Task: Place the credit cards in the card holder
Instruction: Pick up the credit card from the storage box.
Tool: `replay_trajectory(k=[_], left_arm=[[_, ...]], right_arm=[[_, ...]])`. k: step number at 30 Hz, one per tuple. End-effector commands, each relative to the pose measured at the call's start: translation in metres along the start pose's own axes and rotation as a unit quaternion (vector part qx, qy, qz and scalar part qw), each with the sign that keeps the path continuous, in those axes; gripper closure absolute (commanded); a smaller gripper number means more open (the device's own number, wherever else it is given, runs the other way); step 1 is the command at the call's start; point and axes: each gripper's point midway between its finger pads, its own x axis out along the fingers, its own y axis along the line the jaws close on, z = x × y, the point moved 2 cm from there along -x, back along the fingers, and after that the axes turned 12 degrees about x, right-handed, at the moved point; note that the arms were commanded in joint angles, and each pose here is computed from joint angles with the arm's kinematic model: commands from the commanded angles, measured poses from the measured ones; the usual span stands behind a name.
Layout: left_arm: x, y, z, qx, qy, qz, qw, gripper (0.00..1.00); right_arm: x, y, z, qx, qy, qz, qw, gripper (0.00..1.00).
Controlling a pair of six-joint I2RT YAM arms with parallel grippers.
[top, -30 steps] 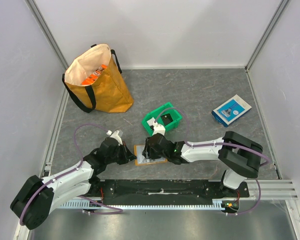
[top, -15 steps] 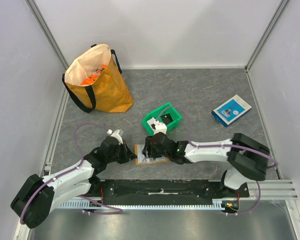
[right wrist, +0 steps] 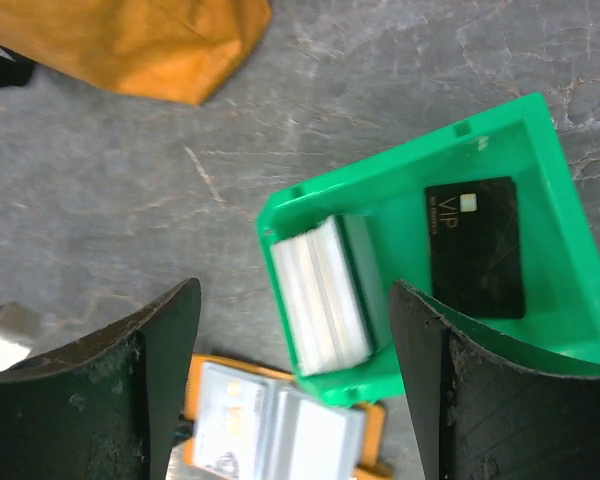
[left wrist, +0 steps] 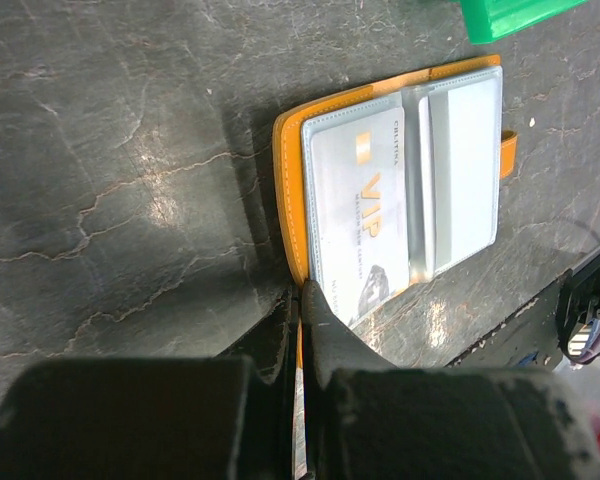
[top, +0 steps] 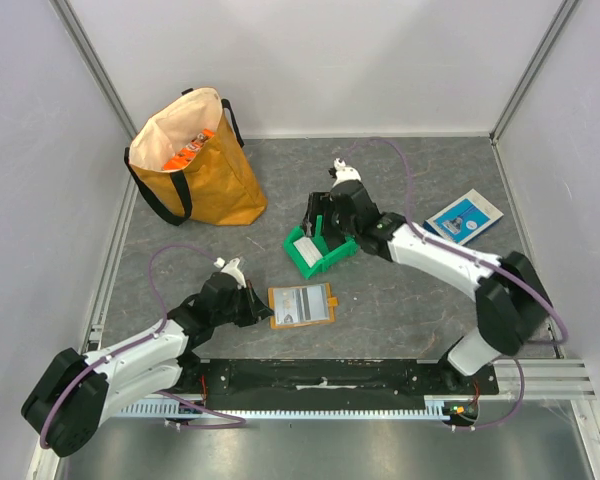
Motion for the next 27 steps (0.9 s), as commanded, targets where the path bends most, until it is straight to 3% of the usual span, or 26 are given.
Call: replay_trajectory(k=[1, 12, 27], left_arm=[[0.001, -0.004, 0.015, 0.028, -0.017, 0.003, 0.999, 0.98], [-0.002, -0.011, 0.013, 0.035, -0.006, -0.016, 0.999, 0.98], [-0.001, -0.013, 0.020, 0.027, -0.013, -0.013, 0.999, 0.98]], right_arm=[[0.033, -0.009, -0.012, -0.052, 0.107, 0.039, 0.992, 0.18], [0.072, -0.017, -0.032, -0.062, 0.171, 0.046, 0.982, 0.17], [0.071, -0.024, -0.051, -0.060, 0.213, 0.052, 0.974, 0.17]])
